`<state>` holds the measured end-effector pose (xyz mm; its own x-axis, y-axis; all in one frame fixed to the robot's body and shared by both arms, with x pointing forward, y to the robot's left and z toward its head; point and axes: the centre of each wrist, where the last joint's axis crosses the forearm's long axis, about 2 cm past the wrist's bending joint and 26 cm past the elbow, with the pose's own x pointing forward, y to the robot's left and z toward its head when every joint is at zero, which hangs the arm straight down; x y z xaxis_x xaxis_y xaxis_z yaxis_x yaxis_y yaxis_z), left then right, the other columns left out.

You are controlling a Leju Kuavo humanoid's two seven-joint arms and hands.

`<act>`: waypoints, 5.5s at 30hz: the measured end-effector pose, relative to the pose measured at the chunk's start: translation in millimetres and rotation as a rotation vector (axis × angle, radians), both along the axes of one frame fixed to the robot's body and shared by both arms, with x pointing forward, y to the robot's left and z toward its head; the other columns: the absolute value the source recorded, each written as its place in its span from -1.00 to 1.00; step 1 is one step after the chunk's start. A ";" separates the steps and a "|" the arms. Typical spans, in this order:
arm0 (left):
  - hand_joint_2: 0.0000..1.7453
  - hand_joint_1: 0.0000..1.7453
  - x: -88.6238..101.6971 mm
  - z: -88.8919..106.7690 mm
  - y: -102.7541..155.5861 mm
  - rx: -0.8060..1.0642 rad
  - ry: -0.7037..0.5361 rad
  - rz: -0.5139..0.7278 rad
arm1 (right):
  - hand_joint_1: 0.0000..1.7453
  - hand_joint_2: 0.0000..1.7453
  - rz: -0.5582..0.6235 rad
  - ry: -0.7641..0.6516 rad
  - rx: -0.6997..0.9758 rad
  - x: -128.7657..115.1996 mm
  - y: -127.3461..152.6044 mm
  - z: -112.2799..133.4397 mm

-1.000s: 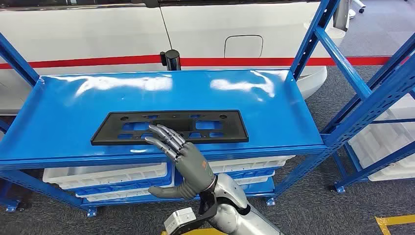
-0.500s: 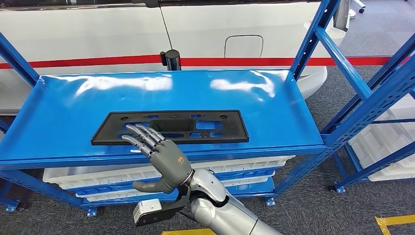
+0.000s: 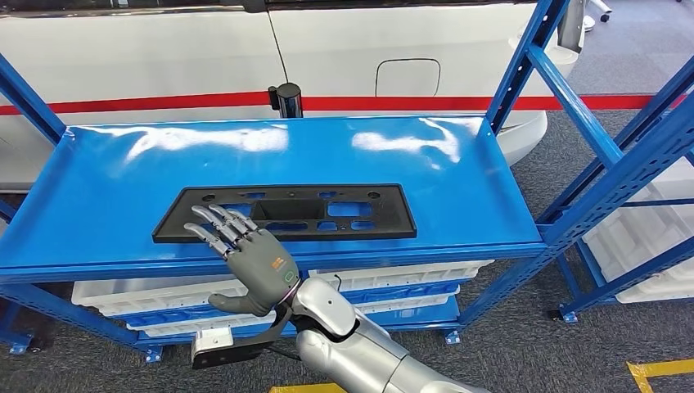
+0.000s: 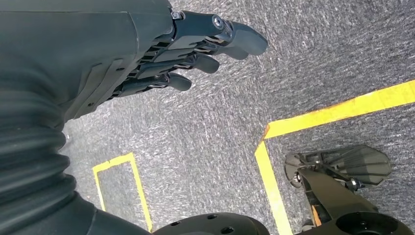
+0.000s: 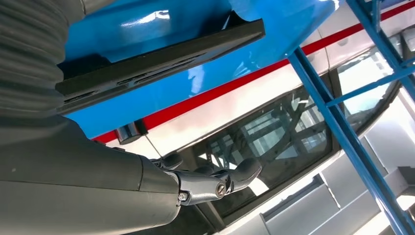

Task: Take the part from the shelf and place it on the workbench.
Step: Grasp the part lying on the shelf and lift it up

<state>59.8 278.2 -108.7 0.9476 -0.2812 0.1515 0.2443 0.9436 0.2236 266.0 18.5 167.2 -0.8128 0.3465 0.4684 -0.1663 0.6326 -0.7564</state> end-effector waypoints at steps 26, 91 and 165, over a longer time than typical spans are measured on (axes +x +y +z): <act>1.00 -1.00 2.0 0.3 -0.5 0.009 -0.002 -0.014 | -1.00 1.00 -0.290 -0.210 -0.242 22.8 -8.4 -15.1; 1.00 -1.00 -4.1 -0.5 2.0 0.015 -0.027 0.087 | -1.00 1.00 -0.579 -0.259 -0.850 46.1 -0.6 -5.9; 0.00 -1.00 -0.8 1.5 -3.8 0.183 -0.167 -0.085 | 1.00 1.00 -0.577 -0.537 0.100 55.2 -71.1 88.8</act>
<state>59.0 274.5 -107.2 0.8856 -0.3955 0.2435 0.2659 0.8616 0.4325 321.2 -52.6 256.0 -0.6413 0.7587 0.1143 0.5801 0.5769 -0.5750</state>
